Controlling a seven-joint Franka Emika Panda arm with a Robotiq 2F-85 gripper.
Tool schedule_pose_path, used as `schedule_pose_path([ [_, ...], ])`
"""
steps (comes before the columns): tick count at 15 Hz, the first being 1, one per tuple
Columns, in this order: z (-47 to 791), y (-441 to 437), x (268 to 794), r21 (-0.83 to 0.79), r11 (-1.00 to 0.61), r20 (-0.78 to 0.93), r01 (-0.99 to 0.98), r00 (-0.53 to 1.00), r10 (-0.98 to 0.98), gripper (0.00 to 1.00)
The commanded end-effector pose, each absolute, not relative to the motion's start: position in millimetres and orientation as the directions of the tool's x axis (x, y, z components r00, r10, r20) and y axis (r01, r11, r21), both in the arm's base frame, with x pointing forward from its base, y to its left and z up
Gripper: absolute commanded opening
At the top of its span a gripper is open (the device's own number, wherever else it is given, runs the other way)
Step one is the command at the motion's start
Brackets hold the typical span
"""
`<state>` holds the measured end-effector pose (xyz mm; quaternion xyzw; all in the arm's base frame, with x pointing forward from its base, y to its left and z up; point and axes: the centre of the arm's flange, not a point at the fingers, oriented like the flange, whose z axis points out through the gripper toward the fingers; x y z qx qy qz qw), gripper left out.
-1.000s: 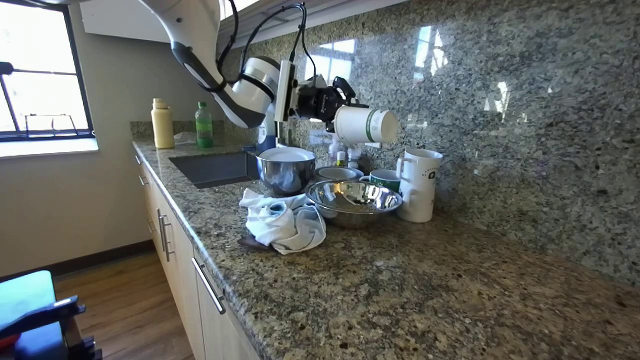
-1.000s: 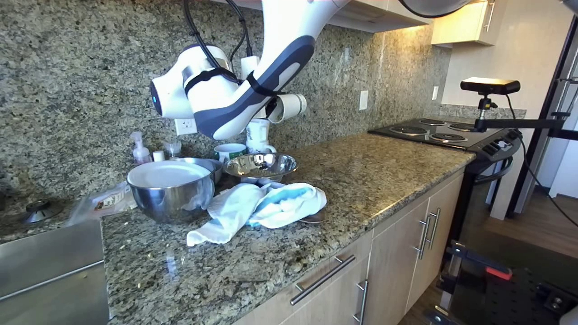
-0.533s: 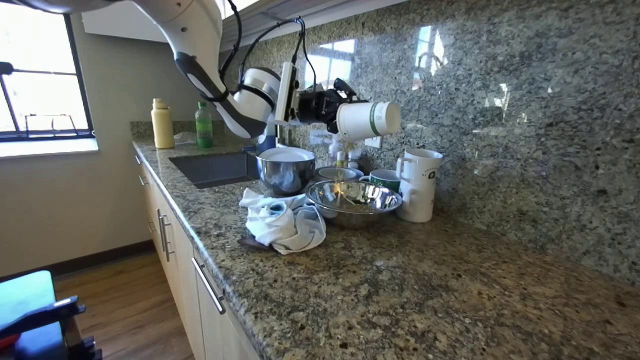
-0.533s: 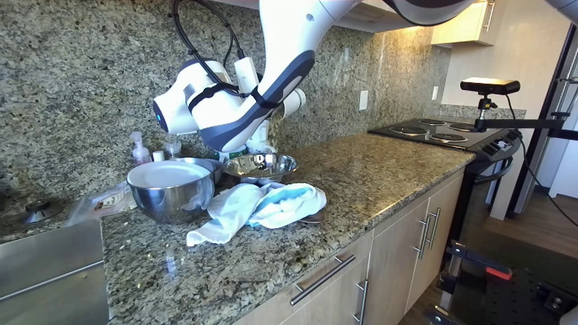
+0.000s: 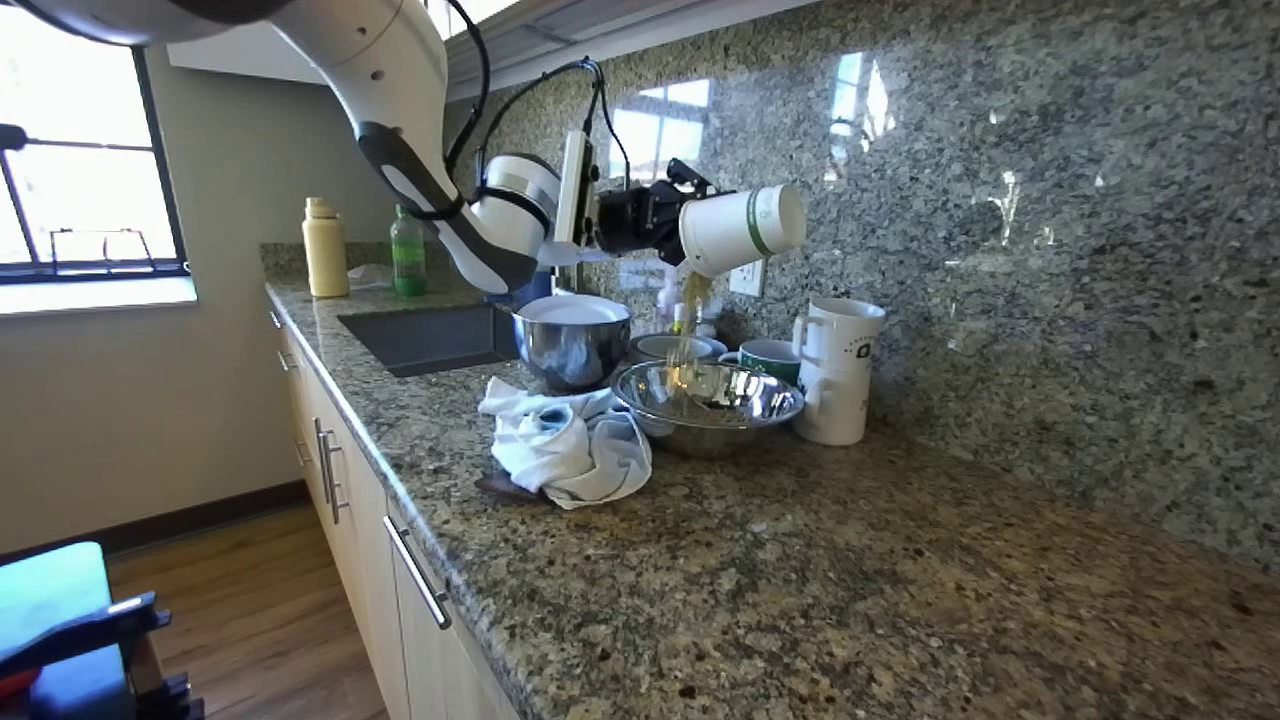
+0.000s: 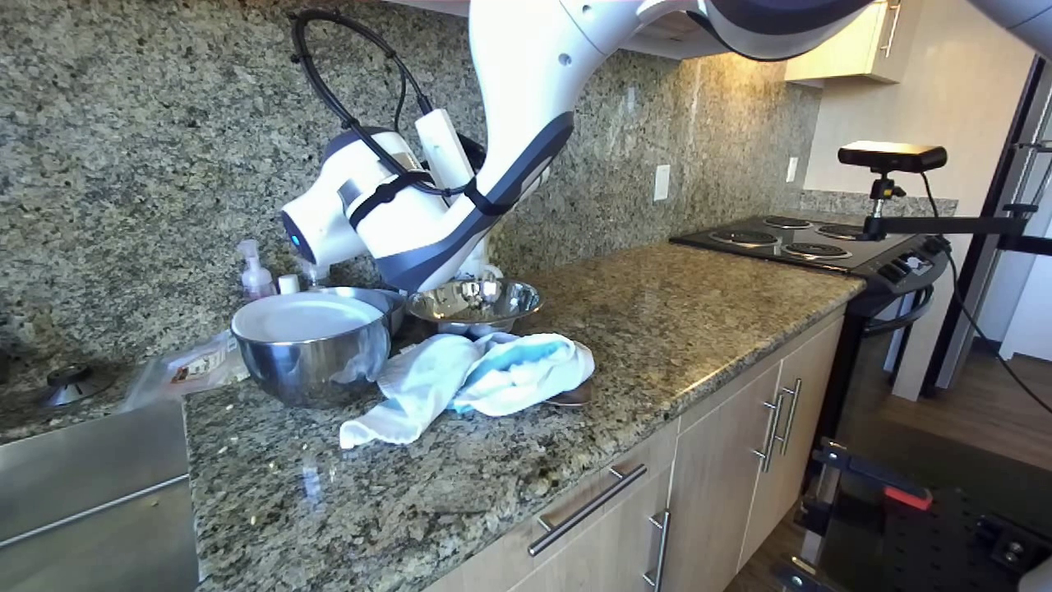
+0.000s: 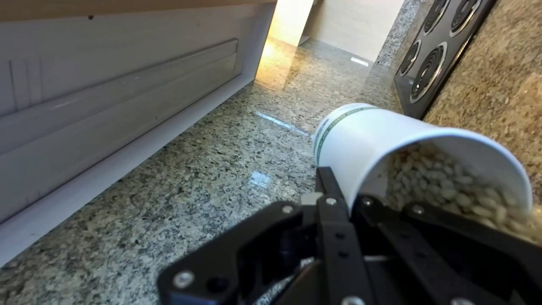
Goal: Pour the contents of the cup into the silver bowl
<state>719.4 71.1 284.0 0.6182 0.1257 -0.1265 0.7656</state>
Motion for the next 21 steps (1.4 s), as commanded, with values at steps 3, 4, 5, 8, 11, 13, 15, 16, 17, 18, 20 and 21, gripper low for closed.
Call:
schedule_pose_path([
  [3,291.1,65.5,722.0,0.915,0.194,-0.35,0.354,0.935,-0.059,0.0],
  [4,291.4,62.8,721.9,0.919,0.182,-0.344,0.349,0.937,-0.063,0.0],
  [5,292.5,59.3,721.3,0.929,0.155,-0.33,0.336,0.942,-0.06,0.0],
  [8,295.5,51.3,719.7,0.957,0.064,-0.279,0.283,0.958,-0.063,0.0],
  [11,296.1,42.4,718.1,0.98,-0.042,-0.195,0.193,0.978,-0.077,0.0],
  [13,295.2,37.8,717.7,0.987,-0.101,-0.134,0.125,0.988,-0.082,0.0],
  [15,294.3,34.3,717.8,0.985,-0.164,-0.063,0.049,0.995,-0.082,0.0],
  [16,293.7,32.6,718.1,0.982,-0.19,-0.028,0.012,0.996,-0.085,0.0],
  [17,292.6,30.6,718.2,0.976,-0.218,0.01,-0.03,0.996,-0.092,0.0],
  [18,291.9,28.8,717.9,0.966,-0.249,0.044,-0.067,0.994,-0.097,0.0],
  [20,293.6,22.9,719.7,0.94,-0.307,0.116,-0.148,0.986,-0.12,0.0],
  [21,294.5,20.8,719.6,0.925,-0.331,0.148,-0.184,0.98,-0.13,0.0],
])
